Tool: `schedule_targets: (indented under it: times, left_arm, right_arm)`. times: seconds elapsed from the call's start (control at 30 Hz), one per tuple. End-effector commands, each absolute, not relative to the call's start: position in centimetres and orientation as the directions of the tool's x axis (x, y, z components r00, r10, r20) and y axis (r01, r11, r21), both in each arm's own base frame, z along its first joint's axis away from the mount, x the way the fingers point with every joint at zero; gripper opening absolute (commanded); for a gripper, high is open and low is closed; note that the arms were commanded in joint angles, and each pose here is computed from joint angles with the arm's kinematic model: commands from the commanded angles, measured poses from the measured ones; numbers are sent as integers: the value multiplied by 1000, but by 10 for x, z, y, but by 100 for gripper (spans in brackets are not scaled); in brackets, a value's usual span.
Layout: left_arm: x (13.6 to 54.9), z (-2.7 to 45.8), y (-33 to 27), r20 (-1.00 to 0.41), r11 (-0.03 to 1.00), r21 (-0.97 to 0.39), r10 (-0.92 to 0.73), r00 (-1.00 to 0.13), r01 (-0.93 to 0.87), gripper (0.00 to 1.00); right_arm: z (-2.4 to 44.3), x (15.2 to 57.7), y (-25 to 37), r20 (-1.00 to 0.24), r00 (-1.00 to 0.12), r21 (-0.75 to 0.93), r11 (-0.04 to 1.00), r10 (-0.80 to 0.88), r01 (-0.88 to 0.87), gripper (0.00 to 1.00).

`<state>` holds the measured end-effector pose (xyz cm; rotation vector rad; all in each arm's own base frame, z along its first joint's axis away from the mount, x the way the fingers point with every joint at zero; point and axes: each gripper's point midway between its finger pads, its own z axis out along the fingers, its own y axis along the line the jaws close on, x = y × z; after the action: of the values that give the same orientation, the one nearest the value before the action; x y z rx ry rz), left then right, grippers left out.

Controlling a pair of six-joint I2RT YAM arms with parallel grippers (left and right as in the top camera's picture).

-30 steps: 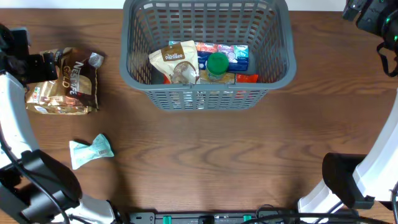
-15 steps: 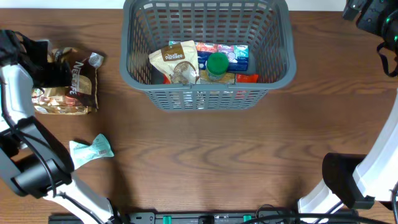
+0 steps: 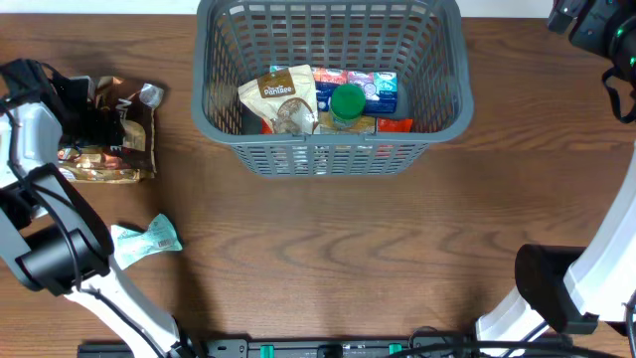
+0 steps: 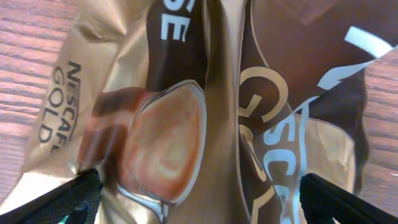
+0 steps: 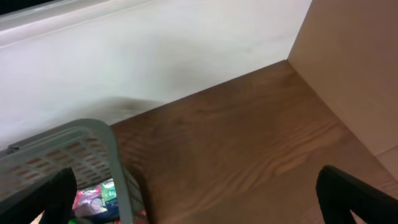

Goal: Pack container
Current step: 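Move the left gripper to the large Nescafe Gold bag and grasp it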

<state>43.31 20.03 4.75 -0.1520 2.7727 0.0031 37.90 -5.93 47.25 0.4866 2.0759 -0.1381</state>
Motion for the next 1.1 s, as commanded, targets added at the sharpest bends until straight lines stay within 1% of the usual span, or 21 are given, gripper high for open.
schedule_targets:
  times: [0.0,0.33,0.73,0.83,0.93,1.07]
  left_arm:
    - [426,10,193,-277,991,-69,-131,-952,-116,99]
    - [408,-29,175,-168,986,-116,-142,-976,-124,99]
    - [412,-27,162,-162,990,-110,-109,-981,-92,99]
    - [412,-17,170,-168,994,-45,-101,-981,-95,99]
    - [412,-1,185,-179,993,56,-92,-980,-104,98]
    - [419,22,191,-236,990,88,-83,-968,-107,99]
  right_arm:
    - [478,375,-61,-850,-435,111,908,297,404,99]
    - [478,375,-61,-850,-435,111,908,297,404,99]
    - [478,375,-61,-850,-435,111,908,297,404,99]
    - [478,375,-61,-850,-435,111,908,297,404,99]
    - [478,375,-61,-850,-435,111,908,297,404,99]
    - [478,375,-61,-850,-435,111,908,297,404,99]
